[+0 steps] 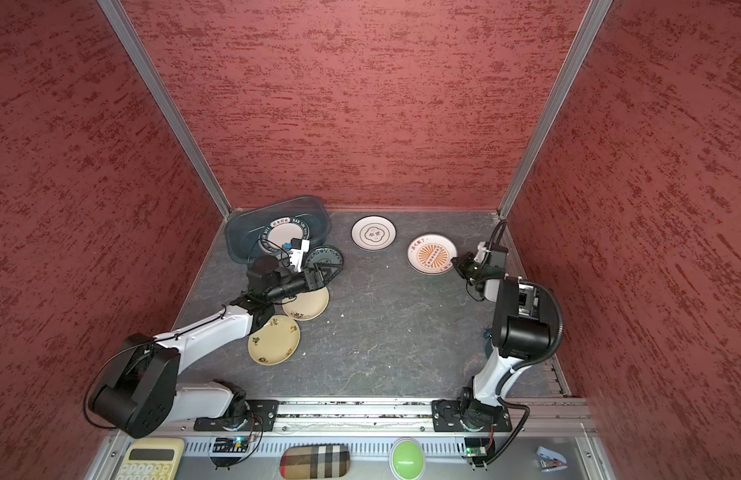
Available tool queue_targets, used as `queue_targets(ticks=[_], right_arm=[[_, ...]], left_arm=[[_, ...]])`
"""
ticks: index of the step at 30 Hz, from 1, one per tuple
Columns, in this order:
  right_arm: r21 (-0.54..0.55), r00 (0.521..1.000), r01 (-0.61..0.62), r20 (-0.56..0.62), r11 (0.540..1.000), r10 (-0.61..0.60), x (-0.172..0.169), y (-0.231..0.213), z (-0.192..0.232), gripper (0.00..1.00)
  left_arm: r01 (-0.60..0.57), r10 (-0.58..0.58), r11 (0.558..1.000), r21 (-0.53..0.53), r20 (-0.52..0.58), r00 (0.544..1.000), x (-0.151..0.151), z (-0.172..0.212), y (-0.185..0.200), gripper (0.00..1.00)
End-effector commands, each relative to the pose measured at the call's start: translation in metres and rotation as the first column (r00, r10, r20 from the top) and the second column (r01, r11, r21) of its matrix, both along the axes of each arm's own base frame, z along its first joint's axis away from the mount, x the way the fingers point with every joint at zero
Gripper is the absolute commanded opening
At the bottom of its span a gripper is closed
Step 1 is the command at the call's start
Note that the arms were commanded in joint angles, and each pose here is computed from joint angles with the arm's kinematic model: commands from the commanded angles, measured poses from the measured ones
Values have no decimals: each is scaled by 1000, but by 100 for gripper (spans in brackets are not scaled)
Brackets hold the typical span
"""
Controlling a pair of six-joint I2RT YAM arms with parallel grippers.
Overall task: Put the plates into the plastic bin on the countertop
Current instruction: 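Tilt the sunburst plate on edge and carry it toward the left gripper, then grasp the upright sunburst plate rim with the left gripper beside the right gripper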
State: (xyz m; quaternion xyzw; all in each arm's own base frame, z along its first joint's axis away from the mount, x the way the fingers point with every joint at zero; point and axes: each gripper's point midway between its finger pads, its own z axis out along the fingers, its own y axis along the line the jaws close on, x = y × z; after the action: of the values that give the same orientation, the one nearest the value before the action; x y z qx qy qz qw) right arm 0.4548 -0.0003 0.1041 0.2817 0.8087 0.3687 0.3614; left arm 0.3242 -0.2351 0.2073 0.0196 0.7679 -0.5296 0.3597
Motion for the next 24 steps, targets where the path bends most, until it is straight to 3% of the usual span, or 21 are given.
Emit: queue_targets(ticks=[1, 11, 16, 24], right_arm=[[-20, 996, -45, 76, 999, 46, -6, 35, 37, 0], [-18, 969, -164, 187, 986, 165, -50, 123, 94, 0], [73, 952, -221, 233, 972, 199, -78, 151, 105, 0], [110, 939, -264, 254, 958, 230, -108, 168, 121, 0]], left_arm=[[-20, 20, 1000, 14, -23, 1000, -9, -8, 9, 100], [-168, 168, 985, 27, -14, 986, -7, -4, 32, 99], [-230, 231, 973, 22, -11, 973, -1, -3, 40, 99], [-199, 200, 979, -41, 9, 980, 5, 10, 32, 97]])
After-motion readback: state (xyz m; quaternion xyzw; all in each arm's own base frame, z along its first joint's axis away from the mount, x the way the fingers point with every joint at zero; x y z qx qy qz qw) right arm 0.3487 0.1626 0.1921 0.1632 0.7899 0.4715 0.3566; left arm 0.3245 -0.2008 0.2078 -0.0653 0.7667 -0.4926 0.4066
